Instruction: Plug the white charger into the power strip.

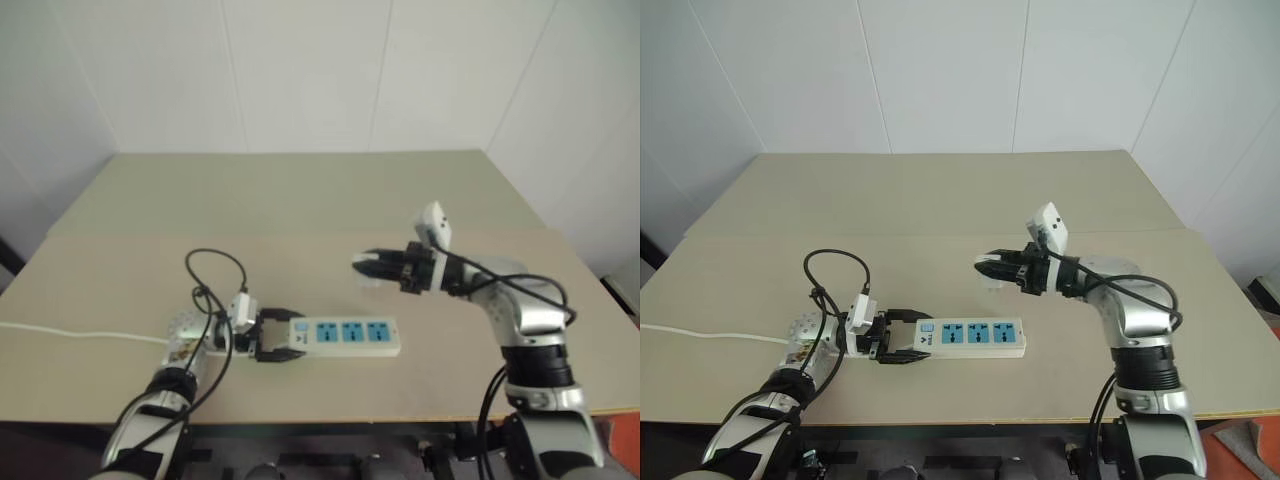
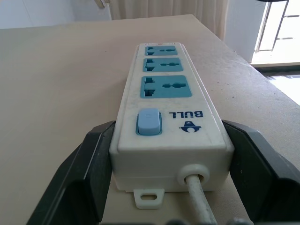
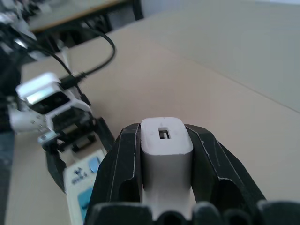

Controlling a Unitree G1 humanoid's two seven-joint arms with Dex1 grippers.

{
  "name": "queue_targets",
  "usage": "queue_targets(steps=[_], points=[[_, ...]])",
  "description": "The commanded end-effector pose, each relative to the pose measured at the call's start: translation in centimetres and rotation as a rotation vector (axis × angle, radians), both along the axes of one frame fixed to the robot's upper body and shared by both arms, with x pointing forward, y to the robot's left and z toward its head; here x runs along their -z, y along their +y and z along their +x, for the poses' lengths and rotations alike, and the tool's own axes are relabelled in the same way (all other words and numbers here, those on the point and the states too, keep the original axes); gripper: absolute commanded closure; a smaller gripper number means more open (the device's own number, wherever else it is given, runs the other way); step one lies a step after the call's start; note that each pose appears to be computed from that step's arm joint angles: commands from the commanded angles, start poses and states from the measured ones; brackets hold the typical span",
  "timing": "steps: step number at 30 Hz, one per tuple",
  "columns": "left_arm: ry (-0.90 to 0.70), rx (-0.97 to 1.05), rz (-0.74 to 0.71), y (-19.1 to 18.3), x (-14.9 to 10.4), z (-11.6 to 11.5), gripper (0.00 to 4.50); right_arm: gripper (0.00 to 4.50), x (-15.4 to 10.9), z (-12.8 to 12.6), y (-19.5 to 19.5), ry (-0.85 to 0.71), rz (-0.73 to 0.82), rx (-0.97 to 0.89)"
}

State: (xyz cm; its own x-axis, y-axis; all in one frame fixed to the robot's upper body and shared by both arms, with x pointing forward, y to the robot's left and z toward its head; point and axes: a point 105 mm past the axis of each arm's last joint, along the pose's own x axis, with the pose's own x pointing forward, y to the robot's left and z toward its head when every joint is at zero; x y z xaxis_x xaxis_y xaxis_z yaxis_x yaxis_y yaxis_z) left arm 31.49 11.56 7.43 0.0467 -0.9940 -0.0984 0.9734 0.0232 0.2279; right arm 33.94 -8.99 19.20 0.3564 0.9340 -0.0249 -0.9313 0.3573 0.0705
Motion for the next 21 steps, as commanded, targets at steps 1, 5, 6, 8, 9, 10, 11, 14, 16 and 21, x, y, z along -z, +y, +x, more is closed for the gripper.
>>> queue_targets(steps=[1, 5, 6, 8, 9, 10, 11, 14, 16, 21], points=[[0.024, 0.043, 0.046, -0.3, 0.8, -0.7, 1.27, 3.39, -1.3, -0.2, 0.8, -0.097, 0.124, -0.067], [0.026, 0.052, 0.062, -0.3, 1.0, -0.9, 1.27, 3.39, -0.4, -0.6, 2.7, -0.162, 0.214, -0.177], [0.024, 0.054, 0.067, -0.3, 1.0, -1.0, 1.27, 3.39, 0.2, -0.7, 3.2, -0.182, 0.209, -0.191], [0.021, 0.049, 0.062, -0.3, 0.7, -0.9, 1.27, 3.39, 1.1, -0.8, 4.0, -0.195, 0.197, -0.236], [0.019, 0.047, 0.059, -0.3, 0.6, -0.8, 1.27, 3.39, 1.4, -1.0, 4.2, -0.205, 0.193, -0.259], [0.018, 0.046, 0.059, -0.2, 0.5, -0.8, 1.27, 3.39, 1.7, -1.1, 4.3, -0.219, 0.188, -0.273], [0.017, 0.045, 0.060, -0.2, 0.4, -0.7, 1.27, 3.39, 2.0, -1.2, 4.4, -0.238, 0.184, -0.276], [0.013, 0.044, 0.078, 0.0, 0.4, -0.6, 1.27, 3.39, 3.2, -1.5, 4.4, -0.258, 0.134, -0.313], [0.012, 0.045, 0.081, 0.0, 0.3, -0.6, 1.27, 3.39, 3.5, -1.3, 4.3, -0.258, 0.128, -0.315], [0.006, 0.042, 0.081, 0.0, -0.1, -0.3, 1.27, 3.39, 4.0, -1.2, 3.8, -0.271, 0.118, -0.315]])
